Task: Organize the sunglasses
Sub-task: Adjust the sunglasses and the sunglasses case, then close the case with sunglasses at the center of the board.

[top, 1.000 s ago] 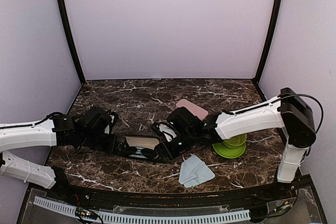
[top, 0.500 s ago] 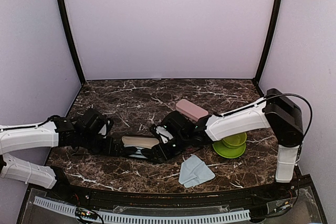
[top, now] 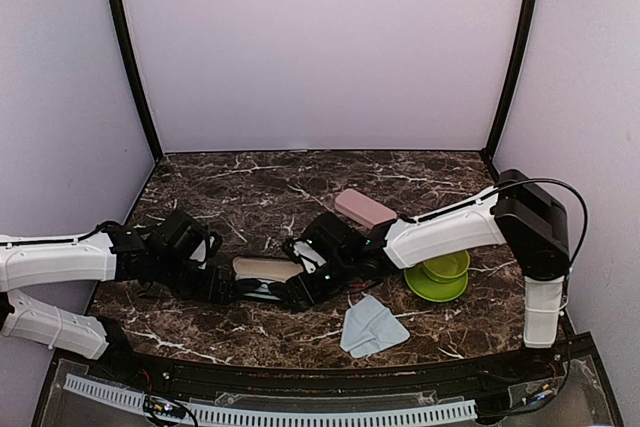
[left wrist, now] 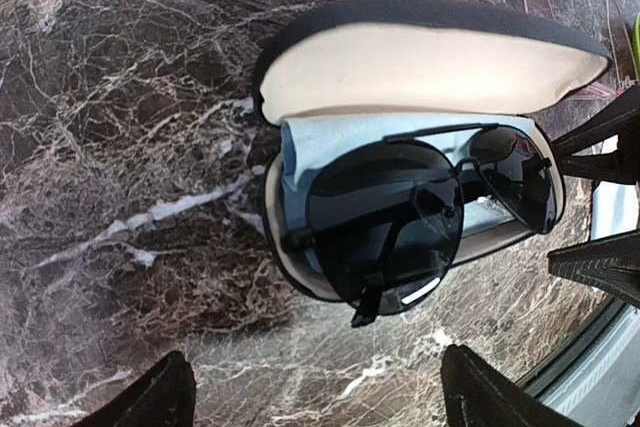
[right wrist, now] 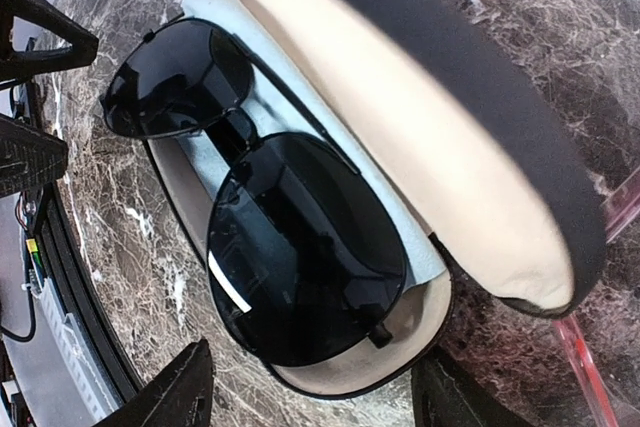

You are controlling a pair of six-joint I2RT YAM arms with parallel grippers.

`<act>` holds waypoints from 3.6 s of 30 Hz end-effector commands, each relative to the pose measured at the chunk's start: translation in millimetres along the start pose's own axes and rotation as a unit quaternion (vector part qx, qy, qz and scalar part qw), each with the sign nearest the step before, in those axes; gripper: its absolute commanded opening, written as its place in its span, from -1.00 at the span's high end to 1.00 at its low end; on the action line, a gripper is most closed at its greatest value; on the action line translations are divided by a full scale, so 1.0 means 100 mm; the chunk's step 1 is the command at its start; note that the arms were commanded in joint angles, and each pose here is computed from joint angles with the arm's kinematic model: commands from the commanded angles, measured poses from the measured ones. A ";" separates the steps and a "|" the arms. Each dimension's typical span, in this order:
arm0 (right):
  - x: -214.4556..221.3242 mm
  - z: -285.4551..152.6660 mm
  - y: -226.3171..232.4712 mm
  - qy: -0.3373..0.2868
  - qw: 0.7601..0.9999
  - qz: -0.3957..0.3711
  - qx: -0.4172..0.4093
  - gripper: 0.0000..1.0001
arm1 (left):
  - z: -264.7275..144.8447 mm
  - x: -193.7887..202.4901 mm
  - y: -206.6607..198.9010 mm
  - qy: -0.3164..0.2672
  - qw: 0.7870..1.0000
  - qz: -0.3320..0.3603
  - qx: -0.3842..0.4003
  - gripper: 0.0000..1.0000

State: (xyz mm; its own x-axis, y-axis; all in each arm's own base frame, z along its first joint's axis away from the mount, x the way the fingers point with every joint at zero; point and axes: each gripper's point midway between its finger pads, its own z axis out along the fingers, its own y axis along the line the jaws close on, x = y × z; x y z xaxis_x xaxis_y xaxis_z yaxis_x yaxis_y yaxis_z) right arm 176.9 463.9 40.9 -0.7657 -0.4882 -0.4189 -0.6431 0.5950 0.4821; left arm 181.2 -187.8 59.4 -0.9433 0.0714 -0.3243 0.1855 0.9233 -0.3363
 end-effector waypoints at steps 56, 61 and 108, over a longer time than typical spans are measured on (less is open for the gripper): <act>-1.19 -0.57 -0.25 -0.047 0.995 -0.076 -0.050 -0.64 | -0.27 -0.49 -0.18 -0.182 0.975 0.105 0.074 -0.98; -1.19 -0.39 -0.16 -0.018 0.992 -0.088 -0.093 -0.59 | -0.11 -0.37 -0.12 -0.173 0.980 0.085 0.052 -0.98; -1.00 -0.15 0.12 0.019 0.981 -0.089 -0.173 -0.12 | 0.24 -0.26 -0.21 -0.126 0.986 0.096 0.048 -0.98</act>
State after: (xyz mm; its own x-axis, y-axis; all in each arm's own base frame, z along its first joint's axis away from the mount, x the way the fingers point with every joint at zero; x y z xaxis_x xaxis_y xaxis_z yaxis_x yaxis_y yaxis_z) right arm 248.9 501.4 85.3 -0.6533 -0.6000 -0.4617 -0.7133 0.2833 0.6411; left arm 210.7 -212.8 51.4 -0.7930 0.1291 -0.5954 0.3770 0.8717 -0.3131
